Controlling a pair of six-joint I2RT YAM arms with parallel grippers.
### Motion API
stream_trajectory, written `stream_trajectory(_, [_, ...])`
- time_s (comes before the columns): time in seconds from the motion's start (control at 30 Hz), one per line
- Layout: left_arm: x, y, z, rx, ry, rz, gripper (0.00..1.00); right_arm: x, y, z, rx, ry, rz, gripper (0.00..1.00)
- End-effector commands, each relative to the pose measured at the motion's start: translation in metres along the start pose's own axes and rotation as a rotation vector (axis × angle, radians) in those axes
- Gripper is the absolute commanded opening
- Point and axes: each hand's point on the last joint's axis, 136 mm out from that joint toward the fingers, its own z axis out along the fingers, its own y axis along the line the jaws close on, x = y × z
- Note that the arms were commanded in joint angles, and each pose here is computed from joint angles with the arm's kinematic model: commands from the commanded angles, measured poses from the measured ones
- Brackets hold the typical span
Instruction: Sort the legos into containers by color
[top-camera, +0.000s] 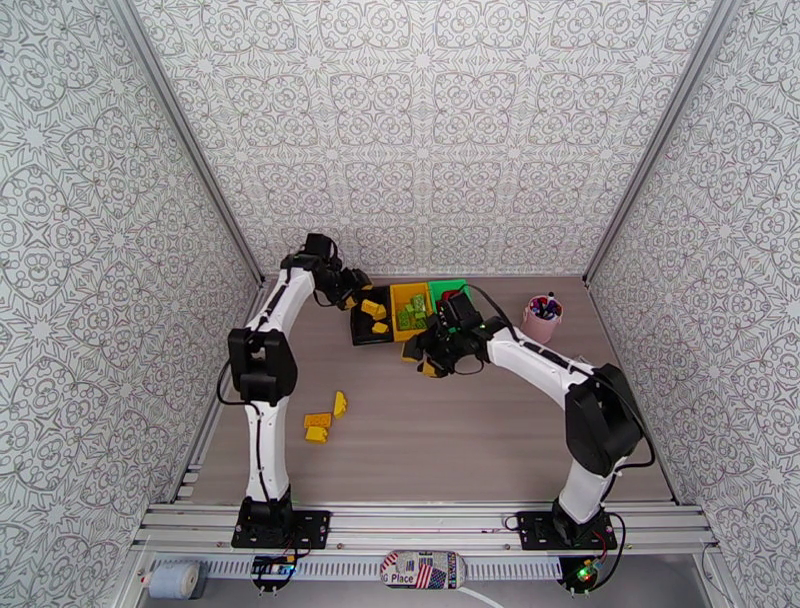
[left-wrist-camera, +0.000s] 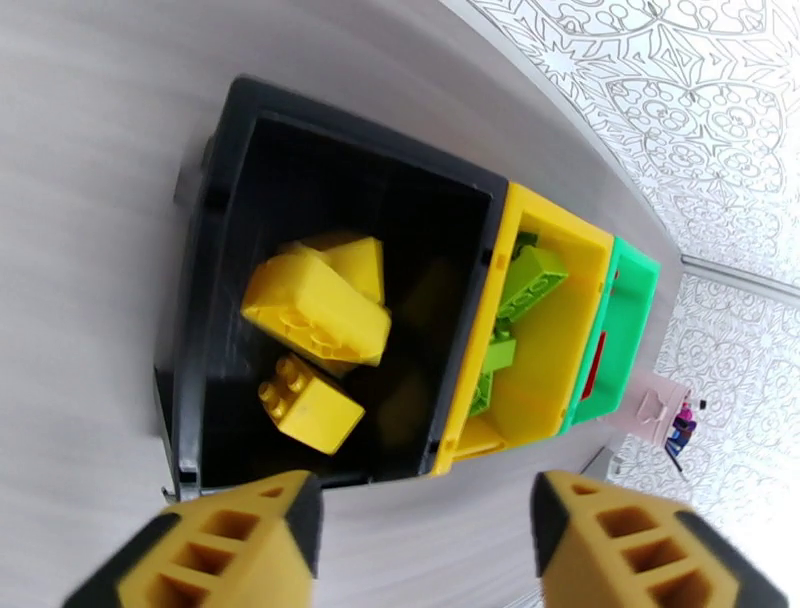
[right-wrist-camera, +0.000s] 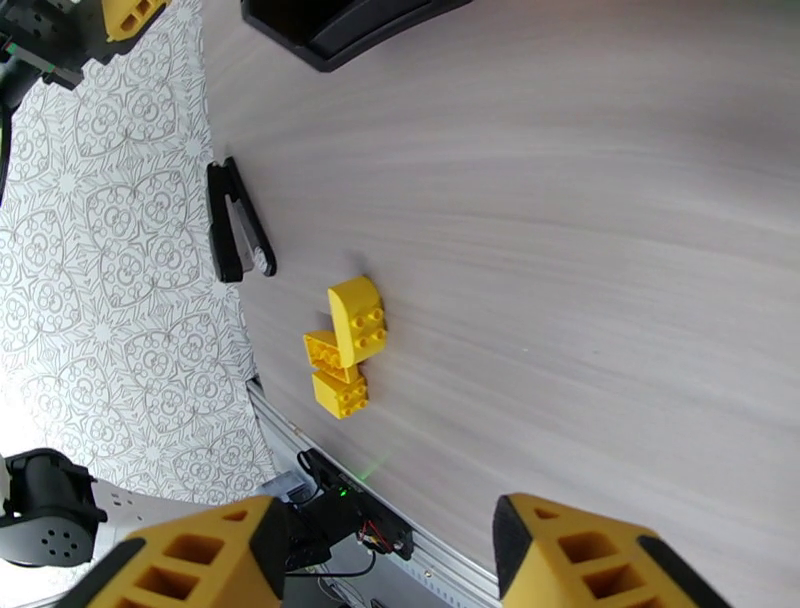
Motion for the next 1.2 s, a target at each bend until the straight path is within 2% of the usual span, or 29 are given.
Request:
stream_trajectory(0.0, [-0.001, 0.002, -0.011, -0.019, -0.003, -0.017, 0.71, 0.001, -0.010, -0.012, 0.049, -0.035, 0.003, 0.60])
stream_trajectory(0.33, [0.030, -0.001, -0.049, -0.103, -0.043, 0.104, 0.75, 0.002, -0.021, -0.009, 0.103, -0.017, -0.001, 0.61])
stream_trajectory(0.83, [0.121, 0.078, -0.086, -0.348, 0.012, 0.175, 0.77, 0.004, -0.023, 0.022, 0.155, 0.076, -0.023, 0.61])
stream_trajectory(1.17, [0.202, 0.144, -0.070, -0.487, 0.157, 0.182, 0.72, 0.020, -0.019, 0.050, 0.173, 0.151, -0.047, 0.61])
